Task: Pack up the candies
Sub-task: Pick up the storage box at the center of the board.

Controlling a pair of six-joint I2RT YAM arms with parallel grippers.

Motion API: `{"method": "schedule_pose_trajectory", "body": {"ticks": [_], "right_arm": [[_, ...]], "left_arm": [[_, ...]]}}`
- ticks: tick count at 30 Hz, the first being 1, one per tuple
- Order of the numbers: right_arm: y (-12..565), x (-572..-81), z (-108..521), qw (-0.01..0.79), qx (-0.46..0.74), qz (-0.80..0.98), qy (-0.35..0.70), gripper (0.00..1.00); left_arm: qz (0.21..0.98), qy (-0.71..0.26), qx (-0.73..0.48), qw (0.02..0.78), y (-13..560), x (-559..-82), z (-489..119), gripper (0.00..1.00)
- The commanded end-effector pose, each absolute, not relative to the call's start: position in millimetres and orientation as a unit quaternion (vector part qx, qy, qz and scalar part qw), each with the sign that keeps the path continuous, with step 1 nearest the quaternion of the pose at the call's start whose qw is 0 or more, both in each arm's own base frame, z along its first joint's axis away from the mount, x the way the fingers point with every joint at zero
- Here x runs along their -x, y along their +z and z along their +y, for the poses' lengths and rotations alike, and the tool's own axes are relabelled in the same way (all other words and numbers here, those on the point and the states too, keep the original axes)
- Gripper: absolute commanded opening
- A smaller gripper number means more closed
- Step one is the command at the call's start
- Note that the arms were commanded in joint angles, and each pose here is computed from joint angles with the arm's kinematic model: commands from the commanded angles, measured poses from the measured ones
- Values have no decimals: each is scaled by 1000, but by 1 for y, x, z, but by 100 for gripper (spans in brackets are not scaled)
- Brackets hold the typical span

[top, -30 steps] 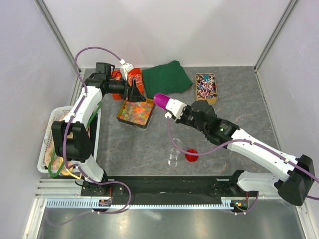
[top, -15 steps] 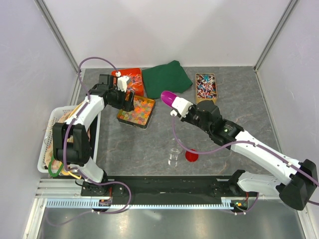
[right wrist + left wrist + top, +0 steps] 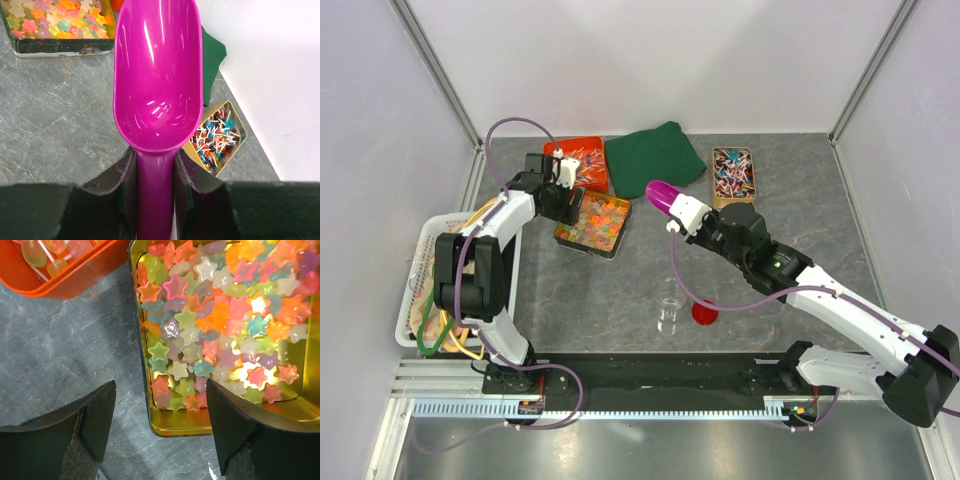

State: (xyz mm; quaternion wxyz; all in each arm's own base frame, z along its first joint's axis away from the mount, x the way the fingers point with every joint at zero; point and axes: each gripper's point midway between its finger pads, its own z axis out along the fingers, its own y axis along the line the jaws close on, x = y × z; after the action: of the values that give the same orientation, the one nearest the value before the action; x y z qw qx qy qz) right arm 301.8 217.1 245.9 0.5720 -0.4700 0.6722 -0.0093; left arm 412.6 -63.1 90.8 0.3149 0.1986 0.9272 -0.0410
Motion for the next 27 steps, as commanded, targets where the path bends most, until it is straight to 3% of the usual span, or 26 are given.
{"method": "schedule_pose_trajectory", "body": {"ticks": [1, 8, 12, 17, 21, 27], "right_arm": [[260, -302, 218, 599, 451, 662, 4, 0], [253, -303, 220, 592, 453, 666, 8, 0], [251, -303, 221, 591, 454, 667, 9, 0], [247, -304, 221, 588, 456, 668, 7, 0], [245, -305, 222, 585, 458, 669, 7, 0], [242, -305, 223, 583, 459, 670, 8, 0]], "left_arm": [[916, -12, -215, 339, 97, -436, -58, 78], [918, 19, -218, 332, 76, -449, -48, 77], [918, 24, -221, 330, 71, -453, -47, 65], [916, 33, -223, 332, 70, -456, -43, 63], [917, 35, -223, 328, 65, -457, -41, 48], [921, 38, -216, 322, 57, -459, -36, 35]]}}
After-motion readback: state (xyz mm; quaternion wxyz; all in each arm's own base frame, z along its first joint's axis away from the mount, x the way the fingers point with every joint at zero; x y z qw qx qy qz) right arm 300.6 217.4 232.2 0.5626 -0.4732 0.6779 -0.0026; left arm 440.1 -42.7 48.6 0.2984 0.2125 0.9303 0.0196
